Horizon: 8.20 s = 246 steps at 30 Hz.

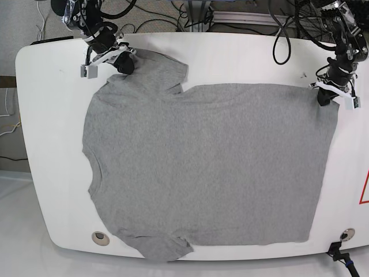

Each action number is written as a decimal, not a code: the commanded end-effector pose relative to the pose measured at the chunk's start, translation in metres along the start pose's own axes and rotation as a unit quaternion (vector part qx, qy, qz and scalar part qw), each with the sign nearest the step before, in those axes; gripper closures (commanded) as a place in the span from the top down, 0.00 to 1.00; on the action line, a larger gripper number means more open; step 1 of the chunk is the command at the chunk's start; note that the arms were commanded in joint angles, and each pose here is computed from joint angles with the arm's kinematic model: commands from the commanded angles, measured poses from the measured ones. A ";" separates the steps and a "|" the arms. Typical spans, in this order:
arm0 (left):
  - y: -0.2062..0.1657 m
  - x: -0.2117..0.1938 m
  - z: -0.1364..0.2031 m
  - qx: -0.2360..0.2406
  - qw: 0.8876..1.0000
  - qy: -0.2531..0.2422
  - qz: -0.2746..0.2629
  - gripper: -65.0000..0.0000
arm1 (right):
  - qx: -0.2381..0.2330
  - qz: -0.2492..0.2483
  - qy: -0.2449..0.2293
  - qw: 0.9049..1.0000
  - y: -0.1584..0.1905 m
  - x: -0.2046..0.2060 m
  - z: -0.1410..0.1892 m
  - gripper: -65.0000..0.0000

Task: Fold the T-shirt properly
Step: 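Drag the shirt toward the arms with both grippers, then lift the gripped edge and fold it over onto the shirt body, then open both grippers and raise them off the folded strip, then lower both grippers and grasp the folded edge of the shirt, then pull the shirt toward the arms with both grippers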

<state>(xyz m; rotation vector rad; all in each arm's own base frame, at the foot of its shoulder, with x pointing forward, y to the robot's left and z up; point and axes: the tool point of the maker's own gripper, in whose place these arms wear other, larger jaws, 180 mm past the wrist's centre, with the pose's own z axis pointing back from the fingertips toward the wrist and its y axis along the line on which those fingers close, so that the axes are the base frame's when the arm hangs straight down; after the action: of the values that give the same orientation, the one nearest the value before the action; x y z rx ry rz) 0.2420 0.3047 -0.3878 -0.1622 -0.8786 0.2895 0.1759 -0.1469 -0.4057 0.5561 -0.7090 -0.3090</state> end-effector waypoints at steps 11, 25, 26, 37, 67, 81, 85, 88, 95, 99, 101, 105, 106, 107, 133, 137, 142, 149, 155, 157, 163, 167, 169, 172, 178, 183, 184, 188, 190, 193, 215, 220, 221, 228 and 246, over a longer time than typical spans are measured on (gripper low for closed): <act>-0.007 -0.022 0.043 0.003 0.999 0.015 -0.043 0.00 | -0.016 0.035 0.014 0.999 0.007 -0.021 0.053 0.00; -0.014 -0.023 0.074 -0.010 0.996 0.010 -0.092 0.00 | -0.018 0.067 -0.036 0.997 0.003 -0.002 0.073 0.00; -0.016 -0.016 0.071 -0.011 0.996 0.000 -0.092 0.00 | -0.015 0.074 -0.045 0.996 0.004 0.007 0.070 0.00; -0.039 0.035 0.046 -0.032 0.993 -0.078 -0.077 0.00 | 0.017 0.118 -0.090 0.989 0.019 0.064 0.040 0.00; -0.069 0.109 -0.043 -0.077 0.989 -0.127 -0.023 0.00 | 0.057 0.076 -0.160 0.982 0.007 0.187 -0.044 0.00; -0.057 0.146 -0.061 -0.078 0.987 -0.140 -0.011 0.00 | 0.073 0.085 -0.155 0.982 0.014 0.228 -0.068 0.00; -0.047 0.149 -0.061 -0.071 0.988 -0.137 -0.013 0.00 | 0.078 0.094 -0.151 0.981 0.020 0.229 -0.071 0.00; -0.048 0.159 -0.061 -0.072 0.987 -0.145 -0.014 0.00 | 0.063 0.108 -0.143 0.982 0.017 0.227 -0.075 0.00; -0.056 0.159 -0.065 -0.080 0.987 -0.140 -0.024 0.00 | 0.018 0.150 -0.138 0.979 0.012 0.229 -0.083 0.00; -0.050 0.163 -0.063 -0.069 0.987 -0.145 -0.019 0.29 | -0.006 0.170 -0.132 0.977 0.004 0.228 -0.085 0.20; -0.043 0.168 -0.062 -0.056 0.986 -0.156 -0.008 0.42 | -0.019 0.181 -0.135 0.974 0.001 0.229 -0.084 0.41; -0.036 0.169 -0.063 -0.049 0.987 -0.149 -0.018 0.66 | -0.051 0.206 -0.137 0.968 -0.012 0.234 -0.080 0.75; -0.032 0.173 -0.061 -0.045 0.987 -0.152 -0.028 0.70 | -0.056 0.212 -0.137 0.966 -0.013 0.235 -0.079 0.77; -0.035 0.176 -0.060 -0.048 0.986 -0.158 -0.037 0.70 | -0.063 0.219 -0.136 0.964 -0.016 0.236 -0.076 0.77; -0.028 0.098 0.014 0.002 0.966 -0.173 -0.191 0.70 | -0.160 0.288 -0.075 0.941 -0.084 0.123 -0.016 0.72; -0.029 0.097 0.013 0.001 0.967 -0.172 -0.190 0.70 | -0.161 0.271 -0.078 0.946 -0.094 0.124 -0.024 0.72; -0.027 0.096 0.013 0.002 0.967 -0.172 -0.189 0.70 | -0.159 0.258 -0.072 0.950 -0.099 0.123 -0.033 0.70; 0.004 0.090 0.011 0.034 0.973 -0.159 -0.162 0.70 | -0.135 0.260 -0.062 0.954 -0.094 0.117 -0.040 0.28; 0.016 0.091 0.004 0.042 0.976 -0.153 -0.149 0.70 | -0.135 0.259 -0.062 0.954 -0.094 0.116 -0.040 0.00; 0.013 0.099 -0.001 0.039 0.975 -0.161 -0.144 0.70 | -0.135 0.259 -0.061 0.954 -0.095 0.116 -0.040 0.00; 0.021 0.104 -0.017 0.041 0.979 -0.163 -0.116 0.70 | -0.134 0.259 -0.060 0.955 -0.095 0.115 -0.040 0.00; 0.026 0.104 -0.031 0.041 0.982 -0.158 -0.091 0.70 | -0.134 0.259 -0.060 0.955 -0.095 0.115 -0.040 0.00; 0.032 0.101 -0.038 0.044 0.984 -0.151 -0.080 0.70 | -0.134 0.260 -0.059 0.955 -0.094 0.114 -0.040 0.00; 0.035 0.098 -0.042 0.044 0.986 -0.145 -0.074 0.70 | -0.134 0.260 -0.059 0.955 -0.094 0.114 -0.040 0.00; 0.040 0.091 -0.053 0.045 0.989 -0.132 -0.053 0.70 | -0.134 0.260 -0.059 0.955 -0.094 0.114 -0.040 0.00; 0.043 0.080 -0.064 0.043 0.992 -0.116 -0.035 0.70 | -0.134 0.260 -0.059 0.955 -0.094 0.114 -0.040 0.00; 0.040 0.079 -0.067 0.039 0.992 -0.112 -0.036 0.70 | -0.134 0.260 -0.059 0.955 -0.094 0.114 -0.040 0.00; 0.033 0.070 -0.076 0.027 0.994 -0.095 -0.047 0.70 | -0.134 0.260 -0.059 0.955 -0.094 0.114 -0.040 0.00; 0.034 0.069 -0.079 0.027 0.994 -0.101 -0.039 0.70 | -0.134 0.260 -0.059 0.955 -0.094 0.114 -0.040 0.00; 0.035 0.058 -0.086 0.025 0.996 -0.085 -0.031 0.70 | -0.134 0.260 -0.059 0.955 -0.094 0.114 -0.040 0.00; 0.038 0.052 -0.085 0.028 0.996 -0.078 -0.033 0.00 | -0.134 0.260 -0.059 0.955 -0.094 0.114 -0.040 0.00; 0.041 0.044 -0.078 0.031 0.996 -0.072 -0.042 0.00 | -0.136 0.259 -0.052 0.955 -0.097 0.107 -0.038 0.00; 0.043 0.037 -0.073 0.033 0.996 -0.066 -0.047 0.00 | -0.136 0.260 -0.050 0.955 -0.097 0.105 -0.036 0.00; 0.052 -0.005 -0.036 0.043 0.995 -0.030 -0.089 0.00 | -0.140 0.282 -0.033 0.949 -0.093 0.080 -0.011 0.00; 0.053 -0.079 0.068 0.043 0.980 0.062 -0.185 0.00 | -0.161 0.302 0.052 0.938 -0.098 0.000 0.065 0.00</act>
<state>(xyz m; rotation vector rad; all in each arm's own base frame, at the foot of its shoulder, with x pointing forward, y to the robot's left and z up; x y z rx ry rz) 0.1443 0.3234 -0.4175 0.0357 -0.8018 -0.0103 0.1349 -0.2380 -0.4248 0.0584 -0.7004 0.1756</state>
